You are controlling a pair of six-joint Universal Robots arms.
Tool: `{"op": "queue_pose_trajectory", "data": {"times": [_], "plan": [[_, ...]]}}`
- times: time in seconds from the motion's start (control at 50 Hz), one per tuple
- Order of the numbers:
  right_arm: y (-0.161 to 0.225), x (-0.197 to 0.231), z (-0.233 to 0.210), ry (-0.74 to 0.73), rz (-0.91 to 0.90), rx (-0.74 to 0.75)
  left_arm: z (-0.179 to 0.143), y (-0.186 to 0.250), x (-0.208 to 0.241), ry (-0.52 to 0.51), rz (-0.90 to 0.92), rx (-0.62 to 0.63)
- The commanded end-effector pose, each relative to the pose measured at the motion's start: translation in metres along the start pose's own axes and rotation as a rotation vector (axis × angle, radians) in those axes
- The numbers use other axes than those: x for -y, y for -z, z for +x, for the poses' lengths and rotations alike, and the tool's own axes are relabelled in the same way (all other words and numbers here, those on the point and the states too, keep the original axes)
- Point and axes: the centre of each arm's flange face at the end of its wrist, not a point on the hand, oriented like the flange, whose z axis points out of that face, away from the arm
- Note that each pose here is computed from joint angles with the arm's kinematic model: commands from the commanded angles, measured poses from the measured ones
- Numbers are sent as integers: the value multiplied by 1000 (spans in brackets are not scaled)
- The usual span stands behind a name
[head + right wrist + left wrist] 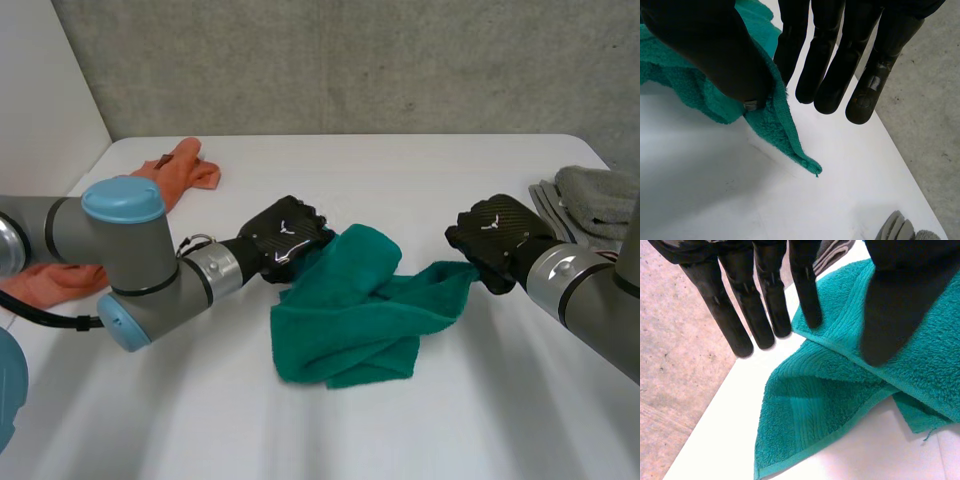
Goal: Fold the laundry.
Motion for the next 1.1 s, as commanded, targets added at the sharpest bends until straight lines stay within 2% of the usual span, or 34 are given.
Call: {"op": "queue_pose_trajectory", "data": {"times": [0.02,0.44,0.96,1.1], "plan": [[0,-2,-2,-3,-4,6,8,5,0,15,-1,-36],[-1,-6,-5,-2,-5,5,18,-7,-18,20,-6,-69],[-1,-12,-11,-1,-14,14,24,-10,-17,13,5,-79],[-2,-13,-11,-1,-13,13,17,-10,-13,-6,0,-47]]}}
